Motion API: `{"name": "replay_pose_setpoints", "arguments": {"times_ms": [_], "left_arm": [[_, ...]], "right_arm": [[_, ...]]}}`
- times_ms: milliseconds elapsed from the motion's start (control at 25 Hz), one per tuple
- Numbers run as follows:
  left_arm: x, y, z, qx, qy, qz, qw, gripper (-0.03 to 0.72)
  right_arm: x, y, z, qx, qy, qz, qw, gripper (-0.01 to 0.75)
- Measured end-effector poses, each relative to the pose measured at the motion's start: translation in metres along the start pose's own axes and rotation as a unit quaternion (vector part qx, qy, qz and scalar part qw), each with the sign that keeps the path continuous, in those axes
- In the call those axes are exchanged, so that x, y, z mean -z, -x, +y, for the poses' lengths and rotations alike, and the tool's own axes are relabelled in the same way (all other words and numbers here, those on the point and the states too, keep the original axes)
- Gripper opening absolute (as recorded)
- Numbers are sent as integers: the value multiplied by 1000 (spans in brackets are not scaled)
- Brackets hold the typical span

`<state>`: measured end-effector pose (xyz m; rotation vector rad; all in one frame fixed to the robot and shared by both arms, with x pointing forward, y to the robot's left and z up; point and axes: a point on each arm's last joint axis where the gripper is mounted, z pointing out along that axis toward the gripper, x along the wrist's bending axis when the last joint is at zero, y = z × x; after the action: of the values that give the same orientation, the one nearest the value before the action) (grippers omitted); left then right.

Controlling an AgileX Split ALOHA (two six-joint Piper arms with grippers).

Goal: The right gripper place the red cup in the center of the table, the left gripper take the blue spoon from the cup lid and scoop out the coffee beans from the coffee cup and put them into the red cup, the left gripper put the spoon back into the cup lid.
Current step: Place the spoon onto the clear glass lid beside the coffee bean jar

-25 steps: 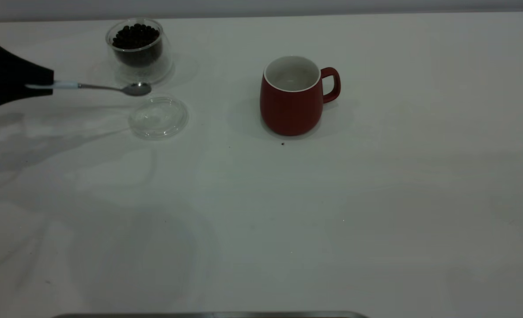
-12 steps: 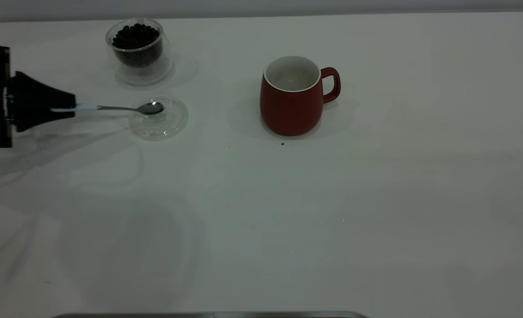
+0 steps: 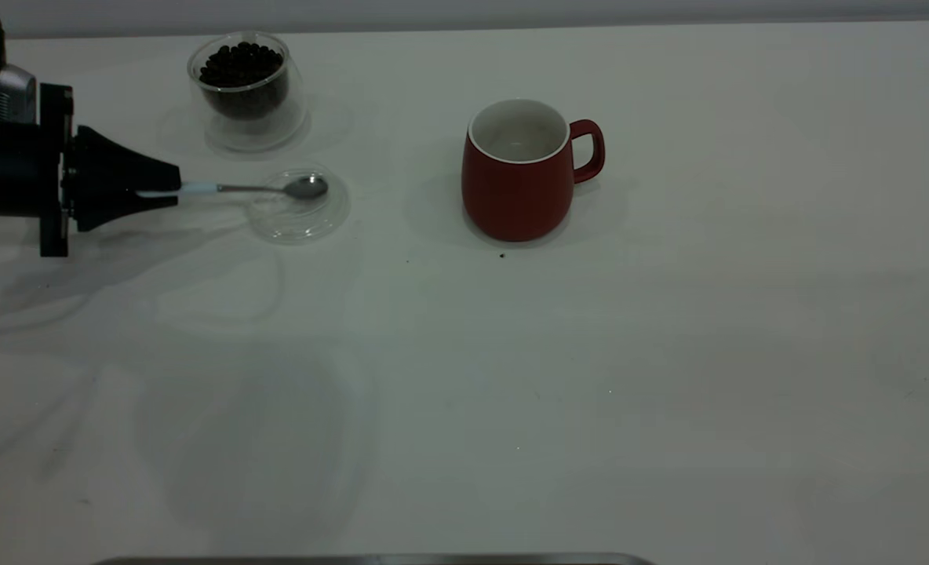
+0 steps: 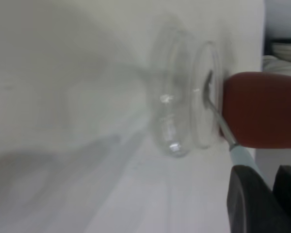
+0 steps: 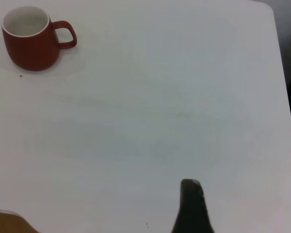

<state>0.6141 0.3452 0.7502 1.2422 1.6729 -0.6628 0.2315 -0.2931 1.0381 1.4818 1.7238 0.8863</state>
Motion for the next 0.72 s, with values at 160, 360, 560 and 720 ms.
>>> {"name": "replay_pose_setpoints", "arguments": {"times_ms": [160,360,560,720], "left_arm": [[0,-1,0,6,1,5,1000,123],[-2,-2,0,5,2,14,1000,123],[-16,4,-1,1,-3,20,1000,123],[-23,7,-3,-4,-10,22,1000,123]], "right_arm": [[0,0,0,0,0,0,1000,590],[0,0,0,0,0,0,1000,590],[0,0,0,0,0,0,1000,590],[0,0,0,0,0,0,1000,590]]}}
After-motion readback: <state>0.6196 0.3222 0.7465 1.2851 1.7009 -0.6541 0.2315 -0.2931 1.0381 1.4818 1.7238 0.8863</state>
